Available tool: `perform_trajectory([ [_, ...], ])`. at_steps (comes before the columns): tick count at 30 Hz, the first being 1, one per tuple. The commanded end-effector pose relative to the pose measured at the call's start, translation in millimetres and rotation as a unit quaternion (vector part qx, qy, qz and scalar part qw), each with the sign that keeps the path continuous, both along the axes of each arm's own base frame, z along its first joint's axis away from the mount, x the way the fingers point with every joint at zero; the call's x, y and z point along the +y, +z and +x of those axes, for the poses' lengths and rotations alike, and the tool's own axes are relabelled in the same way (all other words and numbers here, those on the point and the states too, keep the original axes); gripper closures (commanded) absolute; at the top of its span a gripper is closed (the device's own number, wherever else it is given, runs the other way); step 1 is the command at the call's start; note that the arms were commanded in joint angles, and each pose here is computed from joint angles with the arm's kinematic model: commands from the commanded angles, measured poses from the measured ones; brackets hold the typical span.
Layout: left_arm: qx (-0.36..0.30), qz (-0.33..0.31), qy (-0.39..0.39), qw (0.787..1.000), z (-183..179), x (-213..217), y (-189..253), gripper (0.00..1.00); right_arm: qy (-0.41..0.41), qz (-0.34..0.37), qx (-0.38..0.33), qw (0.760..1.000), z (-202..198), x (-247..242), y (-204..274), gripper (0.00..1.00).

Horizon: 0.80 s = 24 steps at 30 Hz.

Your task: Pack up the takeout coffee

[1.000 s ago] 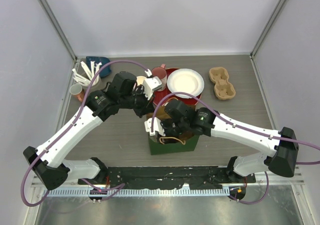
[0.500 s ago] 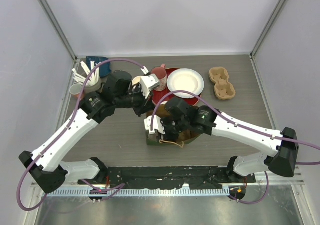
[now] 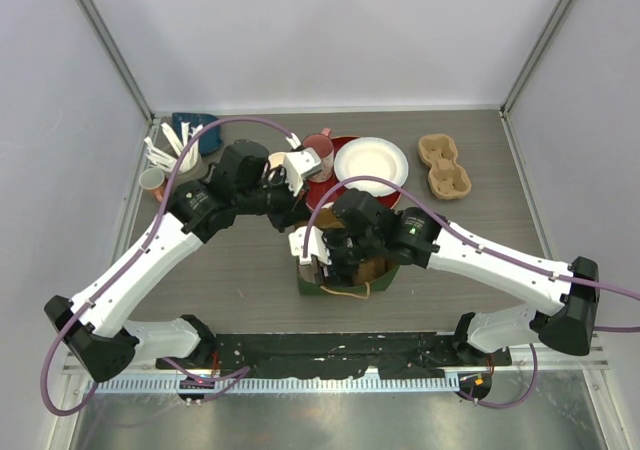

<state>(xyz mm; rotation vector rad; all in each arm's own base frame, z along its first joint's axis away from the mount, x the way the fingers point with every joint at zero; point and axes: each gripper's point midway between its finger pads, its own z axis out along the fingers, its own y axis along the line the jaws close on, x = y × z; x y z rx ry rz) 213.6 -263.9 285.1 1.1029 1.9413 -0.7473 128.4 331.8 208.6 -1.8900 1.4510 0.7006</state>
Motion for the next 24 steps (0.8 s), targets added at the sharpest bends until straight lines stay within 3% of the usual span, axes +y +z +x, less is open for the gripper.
perform_trajectory([
  [1, -0.002, -0.006, 0.005, 1.0, 5, 0, 0, 0.98, -0.006, 0.049, -0.025, 0.998, 2, 3, 46, 0.28],
  [10, 0.007, 0.003, 0.005, 1.0, 5, 2, -9, 0.98, -0.005, 0.061, -0.026, 0.998, -2, -1, 71, 0.23],
  [24, 0.003, 0.004, 0.005, 1.0, 8, 2, -11, 0.97, -0.079, 0.109, -0.066, 0.989, 19, -6, 123, 0.23],
])
